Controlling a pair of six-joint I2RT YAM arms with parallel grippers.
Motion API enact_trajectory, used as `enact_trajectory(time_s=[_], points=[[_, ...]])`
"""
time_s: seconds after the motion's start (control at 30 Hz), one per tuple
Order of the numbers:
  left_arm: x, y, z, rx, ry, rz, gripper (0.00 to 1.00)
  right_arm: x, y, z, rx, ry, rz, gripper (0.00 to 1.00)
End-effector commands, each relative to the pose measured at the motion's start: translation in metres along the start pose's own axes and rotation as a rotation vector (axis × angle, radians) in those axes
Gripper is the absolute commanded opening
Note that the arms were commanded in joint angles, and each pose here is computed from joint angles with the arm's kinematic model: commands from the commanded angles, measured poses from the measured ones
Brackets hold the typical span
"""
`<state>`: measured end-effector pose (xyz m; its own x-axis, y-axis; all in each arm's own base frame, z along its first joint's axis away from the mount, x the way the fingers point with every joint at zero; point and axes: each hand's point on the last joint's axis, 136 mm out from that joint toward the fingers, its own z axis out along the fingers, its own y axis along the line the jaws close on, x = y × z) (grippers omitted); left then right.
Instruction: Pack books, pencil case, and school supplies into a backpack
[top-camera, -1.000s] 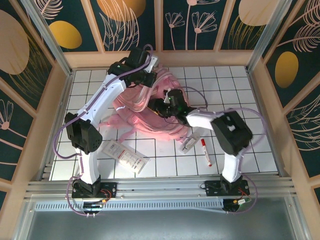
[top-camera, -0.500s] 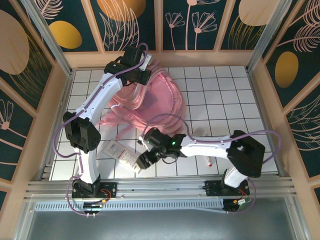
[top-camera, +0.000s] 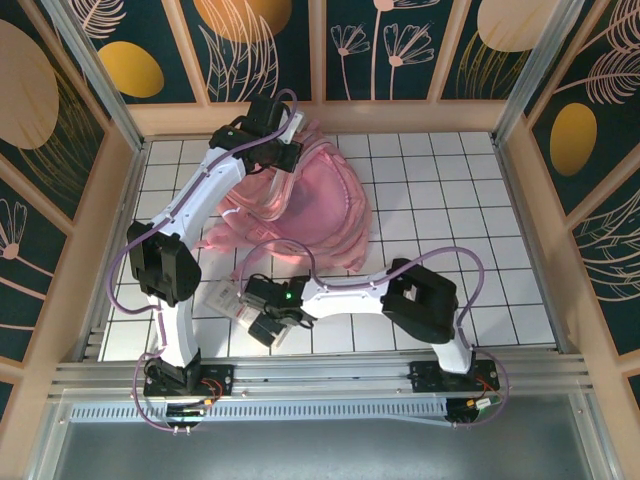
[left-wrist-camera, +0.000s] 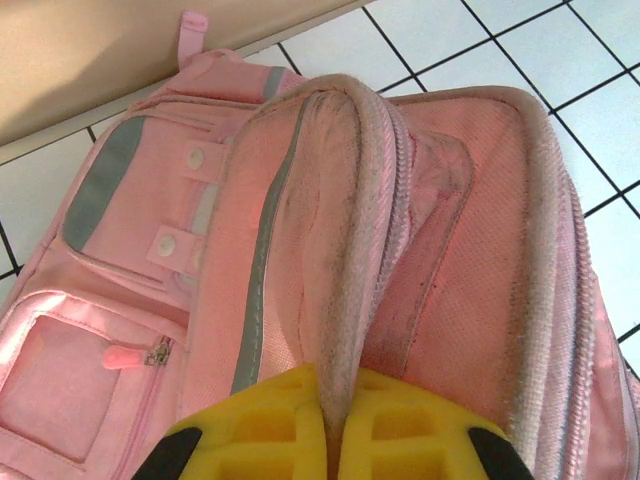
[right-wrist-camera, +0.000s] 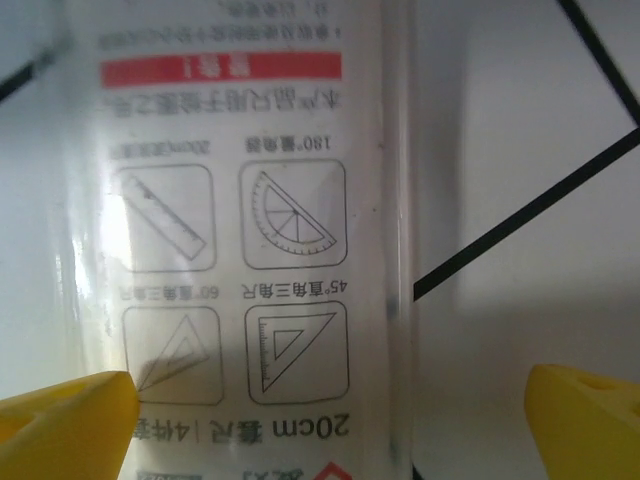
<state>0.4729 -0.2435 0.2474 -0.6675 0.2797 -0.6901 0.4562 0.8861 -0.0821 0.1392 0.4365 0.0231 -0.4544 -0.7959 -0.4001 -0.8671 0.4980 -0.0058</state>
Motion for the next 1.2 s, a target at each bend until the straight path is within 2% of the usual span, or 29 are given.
enact_trajectory(time_s=[0.0, 0.1, 0.17, 0.33, 0.47, 0.57, 0.67, 0.77, 0.83, 0.93, 1.03, 1.17], points=[[-0.012, 0.012, 0.0, -0.027, -0.049, -0.029, 0.0, 0.026, -0.01, 0.022, -0.01, 0.135, -0.01, 0.98], [-0.005, 0.018, -0.005, -0.063, -0.032, -0.011, 0.0, 0.049, -0.031, 0.033, 0.049, 0.219, 0.07, 0.93], [0.0, 0.023, -0.009, -0.09, -0.021, 0.004, 0.0, 0.067, -0.044, 0.032, 0.036, 0.258, 0.177, 0.87], [0.017, 0.021, -0.023, -0.089, -0.002, 0.004, 0.0, 0.088, -0.037, 0.002, -0.165, 0.244, 0.357, 0.78], [0.029, 0.023, -0.034, -0.106, -0.002, 0.02, 0.0, 0.11, -0.053, -0.018, -0.084, 0.285, 0.414, 0.77], [0.046, 0.04, -0.041, -0.2, 0.028, 0.038, 0.0, 0.124, -0.061, -0.029, -0.044, 0.302, 0.441, 0.77], [0.055, 0.05, -0.054, -0.255, 0.031, 0.081, 0.0, 0.083, -0.037, -0.048, -0.124, 0.161, 0.281, 0.82], [0.059, 0.057, -0.058, -0.274, 0.01, 0.082, 0.0, 0.029, -0.015, -0.055, -0.108, 0.036, 0.12, 0.92], [0.06, 0.058, -0.058, -0.272, 0.001, 0.073, 0.0, -0.007, -0.004, -0.044, -0.087, -0.032, 0.04, 0.95], [0.063, 0.055, -0.054, -0.25, -0.003, 0.042, 0.0, -0.04, 0.009, -0.016, -0.097, -0.072, -0.031, 0.97], [0.066, 0.053, -0.053, -0.236, -0.008, 0.015, 0.0, -0.051, 0.012, 0.009, -0.091, -0.062, -0.103, 0.99], [0.074, 0.051, -0.054, -0.226, -0.012, 0.002, 0.0, -0.028, 0.006, 0.04, -0.057, 0.034, -0.179, 0.99]])
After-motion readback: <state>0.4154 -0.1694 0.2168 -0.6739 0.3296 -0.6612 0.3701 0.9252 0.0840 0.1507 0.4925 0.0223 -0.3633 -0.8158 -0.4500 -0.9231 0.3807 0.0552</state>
